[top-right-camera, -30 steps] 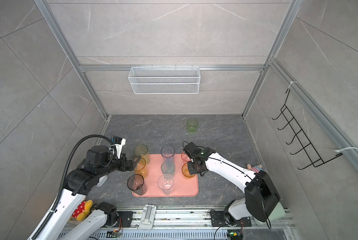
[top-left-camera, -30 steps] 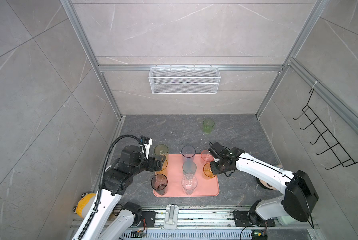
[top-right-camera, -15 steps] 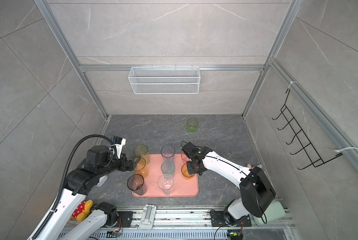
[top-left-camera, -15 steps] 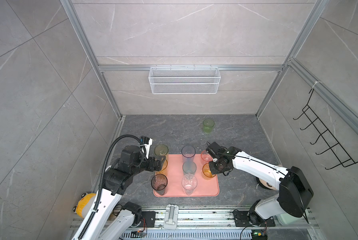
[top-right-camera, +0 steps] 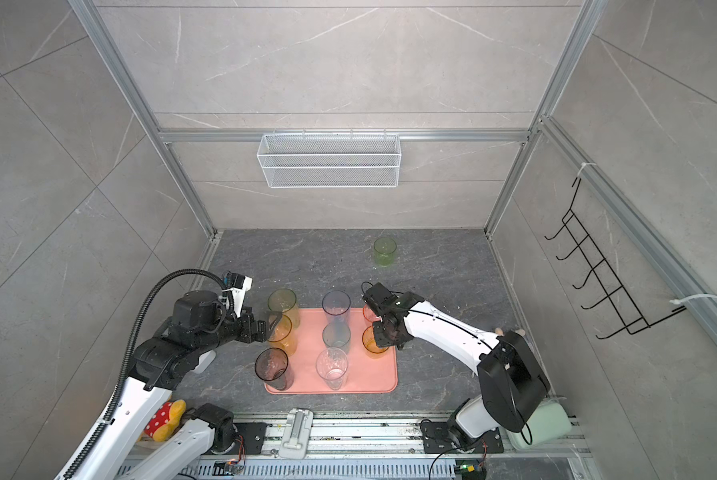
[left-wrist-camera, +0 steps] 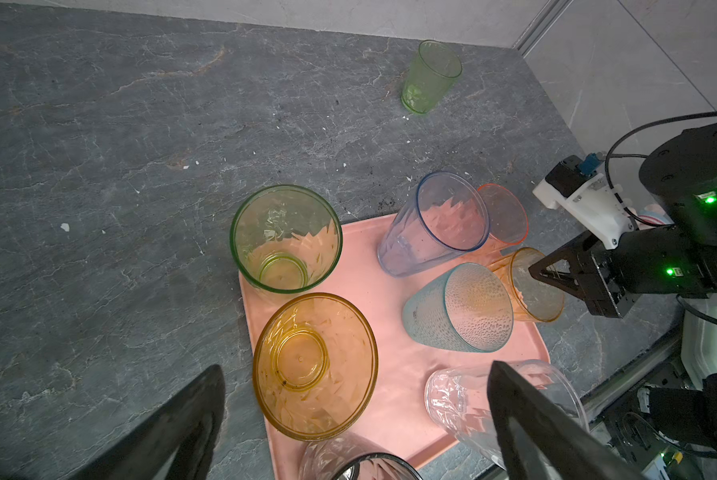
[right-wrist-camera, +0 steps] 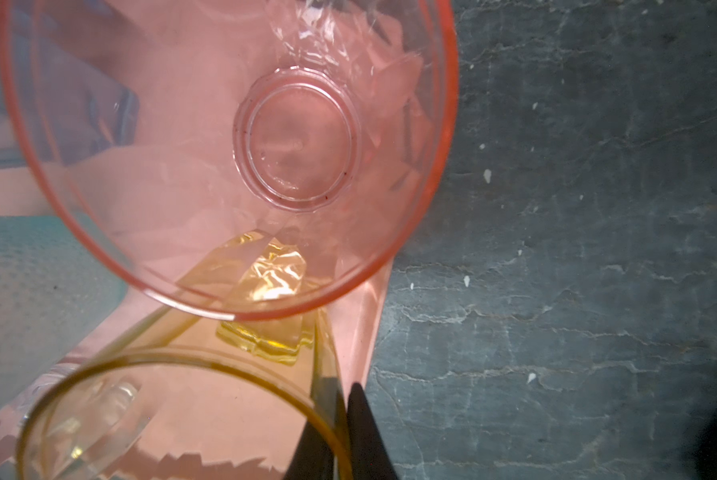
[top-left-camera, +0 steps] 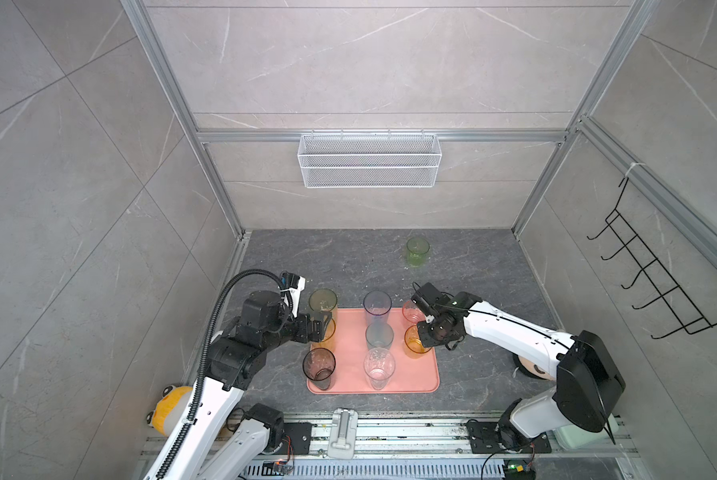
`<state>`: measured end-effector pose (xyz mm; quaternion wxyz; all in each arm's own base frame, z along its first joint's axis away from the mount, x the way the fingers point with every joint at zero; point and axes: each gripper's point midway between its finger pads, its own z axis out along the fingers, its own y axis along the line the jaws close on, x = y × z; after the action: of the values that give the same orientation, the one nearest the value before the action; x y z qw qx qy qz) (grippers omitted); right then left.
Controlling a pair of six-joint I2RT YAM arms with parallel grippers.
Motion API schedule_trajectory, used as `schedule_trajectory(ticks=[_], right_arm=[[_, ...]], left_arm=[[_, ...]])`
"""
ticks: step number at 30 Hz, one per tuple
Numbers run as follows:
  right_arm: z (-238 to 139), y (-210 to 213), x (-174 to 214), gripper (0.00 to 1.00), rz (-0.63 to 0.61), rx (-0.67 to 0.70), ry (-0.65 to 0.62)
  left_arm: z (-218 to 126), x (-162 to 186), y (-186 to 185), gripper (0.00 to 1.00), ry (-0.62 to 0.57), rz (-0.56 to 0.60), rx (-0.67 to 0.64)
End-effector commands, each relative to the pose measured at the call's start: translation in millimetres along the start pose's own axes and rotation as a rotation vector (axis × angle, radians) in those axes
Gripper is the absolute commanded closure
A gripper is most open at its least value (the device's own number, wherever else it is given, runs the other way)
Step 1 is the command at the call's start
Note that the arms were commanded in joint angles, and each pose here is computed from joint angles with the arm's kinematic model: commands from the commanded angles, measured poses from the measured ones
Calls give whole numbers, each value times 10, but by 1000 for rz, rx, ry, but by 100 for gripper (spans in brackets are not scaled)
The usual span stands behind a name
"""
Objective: Place the glasses into the tray
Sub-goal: 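Open the right gripper and raise it off the yellow cup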
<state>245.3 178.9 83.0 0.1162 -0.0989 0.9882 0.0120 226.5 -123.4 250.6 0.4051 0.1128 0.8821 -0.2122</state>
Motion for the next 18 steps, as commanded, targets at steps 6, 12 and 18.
schedule_trajectory(ticks=[6,12,18], right_arm=[[-141,-15,-101,79,18,21,-35],[-326,-15,-150,61,9,6,-68],[-587,-35,-221,55,-2,-4,-116]], left_arm=[[-22,-79,-25,2,-32,21,12],[-23,-80,-26,2,-32,19,12],[-28,-81,-22,2,-35,19,10]])
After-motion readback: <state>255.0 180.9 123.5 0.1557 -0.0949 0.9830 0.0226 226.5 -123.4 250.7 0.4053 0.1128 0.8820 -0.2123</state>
